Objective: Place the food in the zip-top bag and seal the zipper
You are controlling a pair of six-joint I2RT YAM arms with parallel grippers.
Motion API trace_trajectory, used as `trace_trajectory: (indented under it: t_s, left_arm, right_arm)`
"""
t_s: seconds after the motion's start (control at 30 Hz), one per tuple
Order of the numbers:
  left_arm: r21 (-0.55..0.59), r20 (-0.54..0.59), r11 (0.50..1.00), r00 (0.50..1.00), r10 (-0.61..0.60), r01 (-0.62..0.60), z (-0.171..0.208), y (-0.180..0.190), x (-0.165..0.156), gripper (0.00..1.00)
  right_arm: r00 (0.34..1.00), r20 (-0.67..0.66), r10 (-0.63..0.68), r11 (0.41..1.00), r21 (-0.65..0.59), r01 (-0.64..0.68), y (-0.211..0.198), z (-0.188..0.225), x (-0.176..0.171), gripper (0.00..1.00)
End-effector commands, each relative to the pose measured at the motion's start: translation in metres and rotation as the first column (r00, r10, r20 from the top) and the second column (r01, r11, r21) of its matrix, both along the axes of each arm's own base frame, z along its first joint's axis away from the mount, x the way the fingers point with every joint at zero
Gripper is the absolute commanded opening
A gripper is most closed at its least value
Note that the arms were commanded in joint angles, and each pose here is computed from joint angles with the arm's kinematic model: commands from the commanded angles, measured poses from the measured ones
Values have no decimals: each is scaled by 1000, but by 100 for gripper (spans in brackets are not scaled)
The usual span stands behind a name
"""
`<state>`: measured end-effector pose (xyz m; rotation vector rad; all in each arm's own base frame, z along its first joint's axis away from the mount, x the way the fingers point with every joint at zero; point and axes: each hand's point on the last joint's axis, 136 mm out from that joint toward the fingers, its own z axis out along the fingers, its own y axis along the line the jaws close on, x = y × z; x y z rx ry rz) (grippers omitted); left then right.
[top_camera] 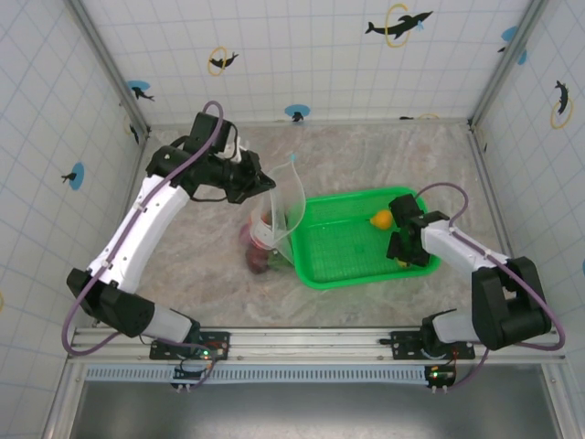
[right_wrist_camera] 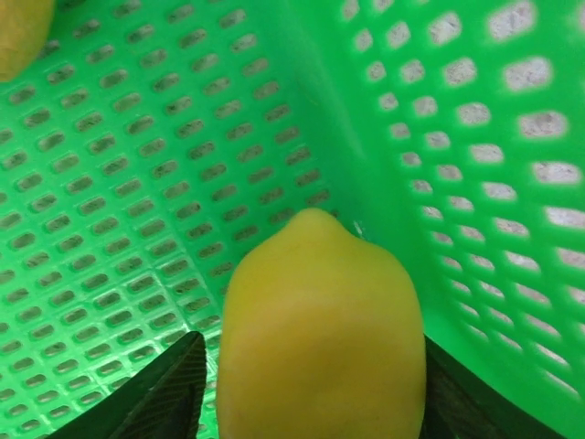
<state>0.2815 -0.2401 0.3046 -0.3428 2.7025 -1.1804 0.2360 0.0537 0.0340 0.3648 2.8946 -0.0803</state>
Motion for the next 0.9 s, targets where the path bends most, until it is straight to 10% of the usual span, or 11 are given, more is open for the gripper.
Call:
trace_trajectory:
  t_s: [0.0, 0.47, 0.87]
  left_arm:
    - [33, 10, 999, 1000, -11, 11, 3, 5, 2, 0]
    - [-19, -2, 1000, 1000, 10, -10, 2, -2, 5, 0]
    - [-185, 32, 983, 999, 21, -15, 17, -18, 9, 0]
  right_arm:
    - [999, 35, 1, 1000, 23, -2, 4, -3, 9, 52]
    - [951, 306, 44, 989, 122, -85, 30, 80, 35, 35]
    - [638, 769, 29, 781, 381, -495, 160, 301, 54, 37]
